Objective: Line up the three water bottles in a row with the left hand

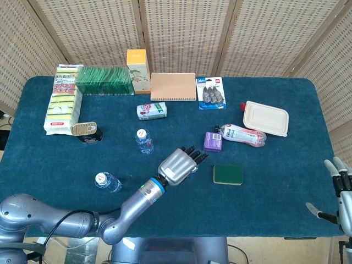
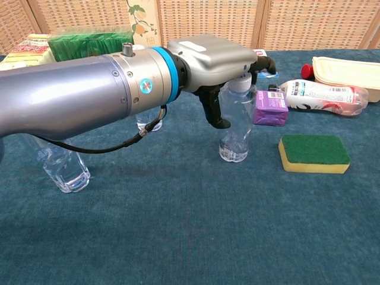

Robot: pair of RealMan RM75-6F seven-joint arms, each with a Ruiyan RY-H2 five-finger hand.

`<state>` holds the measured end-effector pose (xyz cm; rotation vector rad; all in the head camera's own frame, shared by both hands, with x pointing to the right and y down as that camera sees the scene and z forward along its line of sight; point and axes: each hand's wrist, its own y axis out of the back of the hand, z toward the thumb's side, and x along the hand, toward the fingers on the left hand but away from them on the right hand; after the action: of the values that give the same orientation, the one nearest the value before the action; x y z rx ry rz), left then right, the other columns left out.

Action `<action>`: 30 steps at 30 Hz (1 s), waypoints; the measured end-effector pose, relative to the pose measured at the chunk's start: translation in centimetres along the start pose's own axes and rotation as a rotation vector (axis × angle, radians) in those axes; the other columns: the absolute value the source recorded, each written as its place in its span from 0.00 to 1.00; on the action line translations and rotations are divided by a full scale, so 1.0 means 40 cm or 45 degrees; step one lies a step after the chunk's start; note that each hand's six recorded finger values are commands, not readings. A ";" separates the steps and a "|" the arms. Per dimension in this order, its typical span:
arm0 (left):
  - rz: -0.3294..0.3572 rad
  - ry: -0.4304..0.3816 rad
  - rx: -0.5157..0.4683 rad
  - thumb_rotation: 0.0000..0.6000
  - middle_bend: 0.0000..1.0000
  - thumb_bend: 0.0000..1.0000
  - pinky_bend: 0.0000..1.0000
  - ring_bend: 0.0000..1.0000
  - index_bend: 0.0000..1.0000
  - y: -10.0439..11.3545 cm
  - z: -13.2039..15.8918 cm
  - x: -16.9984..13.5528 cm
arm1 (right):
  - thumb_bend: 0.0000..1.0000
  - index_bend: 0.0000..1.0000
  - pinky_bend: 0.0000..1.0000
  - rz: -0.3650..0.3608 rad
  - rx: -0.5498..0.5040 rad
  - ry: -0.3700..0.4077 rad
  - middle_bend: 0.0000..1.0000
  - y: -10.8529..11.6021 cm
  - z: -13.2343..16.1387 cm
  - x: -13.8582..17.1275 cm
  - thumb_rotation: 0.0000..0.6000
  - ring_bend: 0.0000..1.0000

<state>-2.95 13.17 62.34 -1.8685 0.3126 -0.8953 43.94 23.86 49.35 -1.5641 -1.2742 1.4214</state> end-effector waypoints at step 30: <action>0.192 0.147 -0.180 1.00 0.00 0.20 0.21 0.00 0.00 0.206 -0.183 -0.168 | 0.00 0.04 0.02 0.021 0.008 0.009 0.00 -0.007 0.014 0.005 1.00 0.00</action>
<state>-11.35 8.20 53.87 -1.8965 0.5934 -0.8982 43.32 24.05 49.46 -1.5777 -1.2539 1.4273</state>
